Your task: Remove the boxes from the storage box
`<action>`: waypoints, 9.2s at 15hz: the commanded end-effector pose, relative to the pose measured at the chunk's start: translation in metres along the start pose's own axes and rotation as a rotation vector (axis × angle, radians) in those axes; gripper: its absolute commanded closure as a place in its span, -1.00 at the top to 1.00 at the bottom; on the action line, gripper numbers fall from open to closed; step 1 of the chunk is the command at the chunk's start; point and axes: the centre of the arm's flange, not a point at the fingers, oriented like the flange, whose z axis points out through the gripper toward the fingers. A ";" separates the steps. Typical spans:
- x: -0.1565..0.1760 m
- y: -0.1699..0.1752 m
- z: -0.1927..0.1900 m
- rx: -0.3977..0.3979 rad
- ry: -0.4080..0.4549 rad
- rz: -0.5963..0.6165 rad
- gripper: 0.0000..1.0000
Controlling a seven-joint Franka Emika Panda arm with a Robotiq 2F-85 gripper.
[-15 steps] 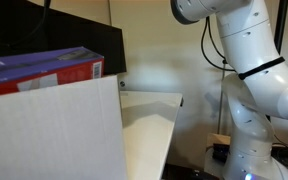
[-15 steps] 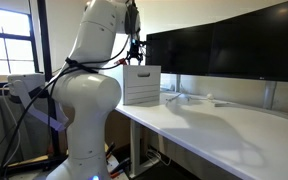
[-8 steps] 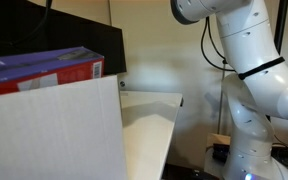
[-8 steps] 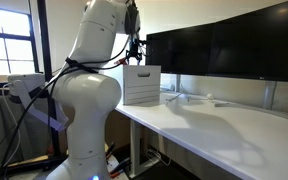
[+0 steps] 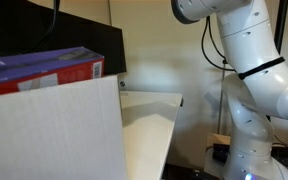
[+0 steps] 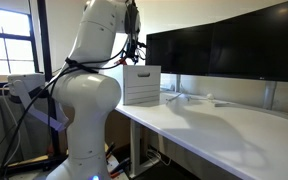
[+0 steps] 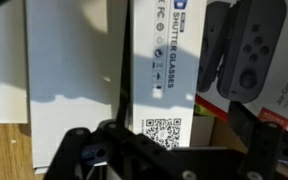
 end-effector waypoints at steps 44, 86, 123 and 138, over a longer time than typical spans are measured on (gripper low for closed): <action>-0.023 -0.004 -0.054 -0.390 0.073 0.076 -0.39; -0.469 -0.053 0.017 -0.509 0.018 1.308 -0.39; -0.651 0.065 0.222 -0.293 0.023 1.467 -0.39; -0.605 0.083 0.184 -0.359 0.006 1.407 1.00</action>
